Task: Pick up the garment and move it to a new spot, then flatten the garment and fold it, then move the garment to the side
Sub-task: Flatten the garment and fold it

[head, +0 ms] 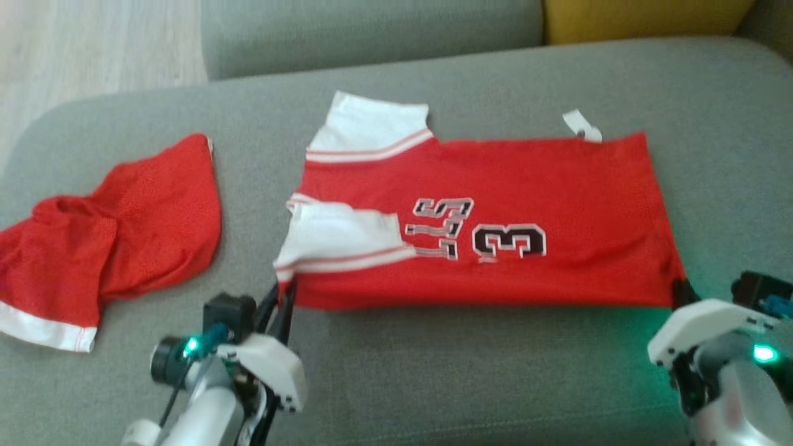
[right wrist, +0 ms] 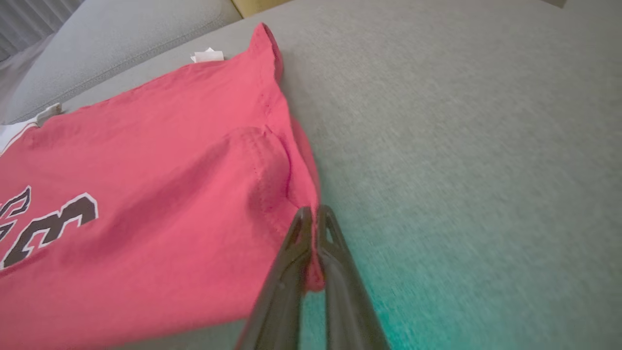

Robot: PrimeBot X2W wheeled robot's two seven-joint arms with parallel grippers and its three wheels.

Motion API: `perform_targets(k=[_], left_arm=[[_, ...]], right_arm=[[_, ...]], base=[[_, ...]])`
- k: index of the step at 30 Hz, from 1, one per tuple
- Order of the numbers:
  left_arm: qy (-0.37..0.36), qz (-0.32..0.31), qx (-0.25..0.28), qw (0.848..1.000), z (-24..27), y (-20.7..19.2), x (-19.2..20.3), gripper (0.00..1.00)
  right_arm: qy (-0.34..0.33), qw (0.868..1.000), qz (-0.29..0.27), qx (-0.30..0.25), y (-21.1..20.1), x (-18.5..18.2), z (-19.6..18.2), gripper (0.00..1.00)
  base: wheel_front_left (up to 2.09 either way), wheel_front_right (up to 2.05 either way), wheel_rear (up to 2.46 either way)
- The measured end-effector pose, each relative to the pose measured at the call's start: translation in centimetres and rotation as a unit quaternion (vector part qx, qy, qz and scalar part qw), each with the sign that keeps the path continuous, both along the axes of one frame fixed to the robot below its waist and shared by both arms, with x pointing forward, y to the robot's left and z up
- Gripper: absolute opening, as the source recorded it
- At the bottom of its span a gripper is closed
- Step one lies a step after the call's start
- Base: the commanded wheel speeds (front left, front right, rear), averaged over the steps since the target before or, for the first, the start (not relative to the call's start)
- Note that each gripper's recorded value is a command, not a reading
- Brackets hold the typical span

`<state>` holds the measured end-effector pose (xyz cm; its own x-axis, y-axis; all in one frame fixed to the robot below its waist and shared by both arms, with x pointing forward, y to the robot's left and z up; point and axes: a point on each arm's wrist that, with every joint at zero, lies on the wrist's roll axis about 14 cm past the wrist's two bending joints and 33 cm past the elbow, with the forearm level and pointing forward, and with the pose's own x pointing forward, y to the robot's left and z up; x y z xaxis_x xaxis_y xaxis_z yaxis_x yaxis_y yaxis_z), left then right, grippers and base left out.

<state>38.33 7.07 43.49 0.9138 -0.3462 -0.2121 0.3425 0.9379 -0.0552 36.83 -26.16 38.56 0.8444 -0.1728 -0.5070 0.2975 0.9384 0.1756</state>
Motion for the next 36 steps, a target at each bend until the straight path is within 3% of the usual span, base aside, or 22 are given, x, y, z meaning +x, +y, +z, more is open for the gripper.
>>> perform_targets(k=[8,9,10,11,12,19,28,32,36], left_arm=[[0.060,-0.027,0.013,0.998,-2.4,-0.8,-3.1,0.00],[0.066,-0.029,0.015,0.997,-2.6,-0.8,-3.2,0.00],[0.071,-0.030,0.018,0.997,-2.9,-0.8,-3.1,0.04],[0.078,-0.031,0.022,0.996,-3.2,-0.8,-3.2,0.46],[0.083,-0.031,0.027,0.996,-3.5,-0.8,-3.2,0.98],[0.060,-0.024,0.030,0.997,-2.7,-0.2,-1.1,1.00],[-0.068,-0.077,0.028,0.994,4.9,-2.3,8.3,1.00],[-0.069,-0.134,0.054,0.987,6.5,-4.1,13.2,1.00],[-0.023,-0.157,0.096,0.983,5.7,-5.0,18.1,1.00]], right_arm=[[0.045,0.999,-0.001,0.022,-0.2,-4.3,-1.0,0.00],[0.049,0.999,0.000,0.022,-0.2,-4.6,-1.1,0.04],[0.048,0.999,0.000,0.019,-0.3,-4.8,-1.0,0.80],[0.043,0.999,-0.001,0.015,-0.4,-4.7,-0.8,1.00],[0.037,0.999,-0.004,0.012,-0.7,-4.6,-0.4,1.00],[-0.045,0.999,-0.016,-0.025,-2.1,-2.5,3.2,1.00],[-0.141,0.988,0.005,-0.061,-1.6,3.6,8.2,1.00],[-0.161,0.984,0.027,-0.077,-0.8,6.7,9.5,1.00],[-0.178,0.978,0.049,-0.094,0.0,9.7,10.5,1.00]], base=[[0.00,0.00,0.00],[0.00,0.00,0.00],[0.00,0.00,0.00],[0.00,0.00,0.00],[0.00,0.00,0.00],[0.00,0.00,0.00],[0.00,0.00,0.00],[0.00,0.00,0.00],[0.00,0.00,0.00]])
